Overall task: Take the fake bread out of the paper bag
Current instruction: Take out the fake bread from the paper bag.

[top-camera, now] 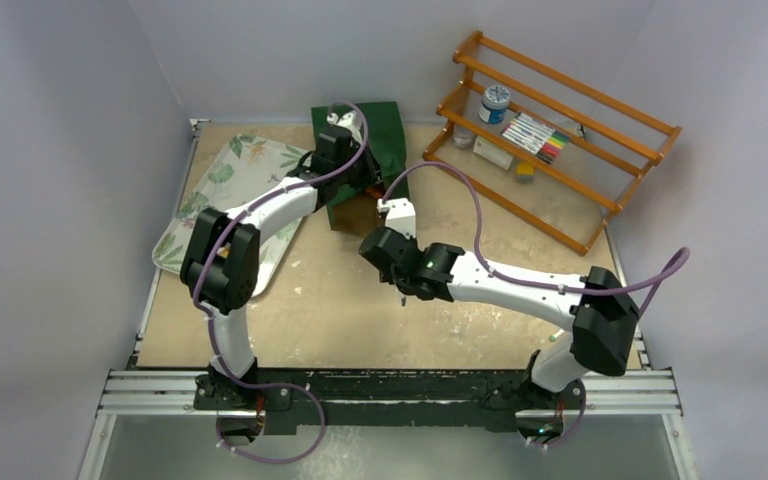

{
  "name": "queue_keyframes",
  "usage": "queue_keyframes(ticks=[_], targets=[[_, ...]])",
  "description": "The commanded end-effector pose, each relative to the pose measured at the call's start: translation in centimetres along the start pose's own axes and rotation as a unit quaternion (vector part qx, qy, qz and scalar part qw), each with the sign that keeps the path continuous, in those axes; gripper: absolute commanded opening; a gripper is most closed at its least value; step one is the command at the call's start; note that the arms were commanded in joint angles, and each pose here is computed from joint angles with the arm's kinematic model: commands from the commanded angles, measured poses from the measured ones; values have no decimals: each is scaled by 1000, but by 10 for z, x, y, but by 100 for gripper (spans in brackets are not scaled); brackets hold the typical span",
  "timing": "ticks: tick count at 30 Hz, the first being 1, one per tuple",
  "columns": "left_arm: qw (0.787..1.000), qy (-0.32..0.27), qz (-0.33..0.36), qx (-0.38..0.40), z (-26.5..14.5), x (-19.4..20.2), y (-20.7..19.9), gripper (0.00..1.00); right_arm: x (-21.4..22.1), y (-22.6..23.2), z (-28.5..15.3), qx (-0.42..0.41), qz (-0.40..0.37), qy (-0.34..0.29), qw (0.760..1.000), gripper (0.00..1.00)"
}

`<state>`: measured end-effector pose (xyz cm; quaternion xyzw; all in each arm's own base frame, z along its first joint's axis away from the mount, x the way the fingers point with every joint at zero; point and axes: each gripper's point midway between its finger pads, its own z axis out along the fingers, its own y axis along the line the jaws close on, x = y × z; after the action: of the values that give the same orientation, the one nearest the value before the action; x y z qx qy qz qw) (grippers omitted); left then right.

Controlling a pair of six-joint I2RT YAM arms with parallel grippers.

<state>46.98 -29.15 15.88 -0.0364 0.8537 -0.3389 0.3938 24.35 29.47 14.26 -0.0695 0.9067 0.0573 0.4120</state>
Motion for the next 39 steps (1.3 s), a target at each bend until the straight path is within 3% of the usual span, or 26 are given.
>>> queue_keyframes(ticks=[1,18,39], targets=[[1000,-28,-4,14,-13,-22,-15,0,-32,12,9,-29,-1,-36,999,34],[999,-30,-11,36,-17,-35,-37,0,-49,-7,69,7,-35,-24,999,40],[998,-29,-16,54,-22,-39,-48,0,-64,-18,113,43,-60,-24,997,48]])
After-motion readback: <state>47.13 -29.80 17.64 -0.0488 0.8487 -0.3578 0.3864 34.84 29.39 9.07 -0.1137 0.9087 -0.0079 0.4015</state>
